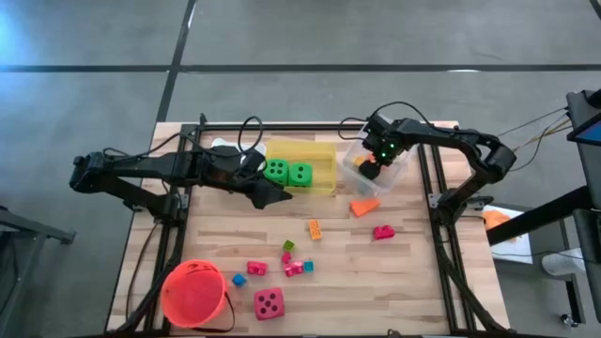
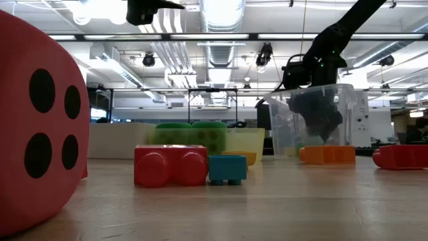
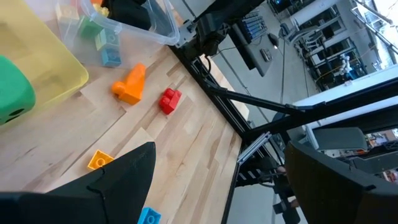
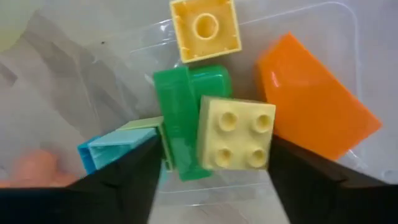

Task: Pick & Place Toys
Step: Put the yellow game piece into the transparent bin, then put the red dice into the yellow bin

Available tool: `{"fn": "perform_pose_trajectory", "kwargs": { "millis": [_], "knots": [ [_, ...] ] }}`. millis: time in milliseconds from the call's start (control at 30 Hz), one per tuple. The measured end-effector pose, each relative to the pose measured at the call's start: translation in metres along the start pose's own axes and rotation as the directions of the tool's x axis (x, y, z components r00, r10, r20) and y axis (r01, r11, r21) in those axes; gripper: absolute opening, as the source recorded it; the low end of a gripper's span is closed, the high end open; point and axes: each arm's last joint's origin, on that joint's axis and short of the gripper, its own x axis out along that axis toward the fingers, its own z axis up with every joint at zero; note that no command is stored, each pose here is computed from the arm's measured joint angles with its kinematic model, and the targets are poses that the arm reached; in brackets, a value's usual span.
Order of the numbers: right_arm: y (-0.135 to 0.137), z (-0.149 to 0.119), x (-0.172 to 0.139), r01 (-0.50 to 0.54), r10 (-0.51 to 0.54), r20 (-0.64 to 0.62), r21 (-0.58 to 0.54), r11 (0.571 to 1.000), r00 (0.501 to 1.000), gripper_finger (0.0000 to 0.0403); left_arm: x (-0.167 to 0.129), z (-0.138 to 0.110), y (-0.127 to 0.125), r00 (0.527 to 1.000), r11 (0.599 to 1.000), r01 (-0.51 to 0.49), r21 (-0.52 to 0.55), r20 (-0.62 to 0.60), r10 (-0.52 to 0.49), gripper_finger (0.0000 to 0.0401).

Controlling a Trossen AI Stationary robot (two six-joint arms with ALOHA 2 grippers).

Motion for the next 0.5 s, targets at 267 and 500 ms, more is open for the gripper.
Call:
{"fn": "perform_pose_trajectory", "kwargs": {
  "millis": [267,500],
  "knots": [
    [0.002,0.002,-0.009,-0.018,0.018,-0.002,0.022,1.000,1.000,0.0356,0.000,-0.001,0.002,1.000,1.000,-0.017,0.002,-0.013,0.017,0.0341],
    [0.008,0.003,-0.039,-0.027,0.026,0.059,0.012,1.000,0.998,0.0363,0.000,-0.006,0.007,0.995,0.998,-0.070,0.000,-0.070,0.070,0.0341]
  ]
}}
